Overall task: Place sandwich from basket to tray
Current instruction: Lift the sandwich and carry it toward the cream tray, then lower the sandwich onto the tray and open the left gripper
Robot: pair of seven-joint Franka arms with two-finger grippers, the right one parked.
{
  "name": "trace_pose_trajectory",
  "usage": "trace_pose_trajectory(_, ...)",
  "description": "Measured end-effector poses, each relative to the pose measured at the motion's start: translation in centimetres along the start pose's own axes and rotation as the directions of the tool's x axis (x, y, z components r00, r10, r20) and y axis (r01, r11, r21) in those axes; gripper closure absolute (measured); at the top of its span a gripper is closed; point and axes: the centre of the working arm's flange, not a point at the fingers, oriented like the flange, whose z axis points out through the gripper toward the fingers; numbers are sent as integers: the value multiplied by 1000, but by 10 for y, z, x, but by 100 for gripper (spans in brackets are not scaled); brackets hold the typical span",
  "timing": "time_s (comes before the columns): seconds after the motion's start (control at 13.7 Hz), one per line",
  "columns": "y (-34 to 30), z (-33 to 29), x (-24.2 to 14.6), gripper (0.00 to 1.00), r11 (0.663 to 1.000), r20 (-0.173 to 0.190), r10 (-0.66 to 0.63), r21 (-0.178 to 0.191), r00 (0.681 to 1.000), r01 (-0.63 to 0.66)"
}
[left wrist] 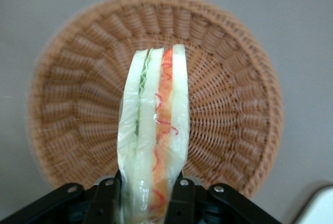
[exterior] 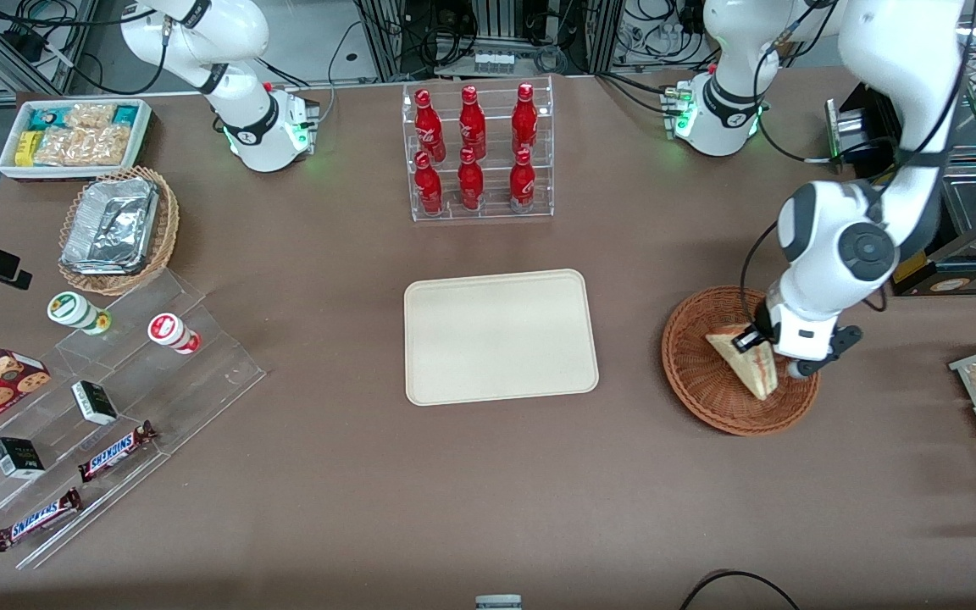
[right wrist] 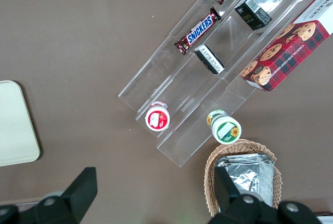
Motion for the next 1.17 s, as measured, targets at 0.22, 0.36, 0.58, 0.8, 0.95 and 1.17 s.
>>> trace_pose_trajectory(0.22,23,-105,-7,80,998,-1,48,40,999,-48)
trace_pose_trajectory(0.36,64,-154,-36,82,994,-17,107,35,994,-107)
trace_pose_trajectory(0.58,142,-155,-117,82,970,-25,240,49,970,-239)
trace_pose_trajectory(0.8,216,-117,-194,82,941,-6,335,62,942,-334)
trace_pose_trajectory(0.95,256,-93,-221,82,929,9,366,61,930,-366)
trace_pose_trajectory(1.17,312,-48,-255,82,915,19,401,40,916,-401)
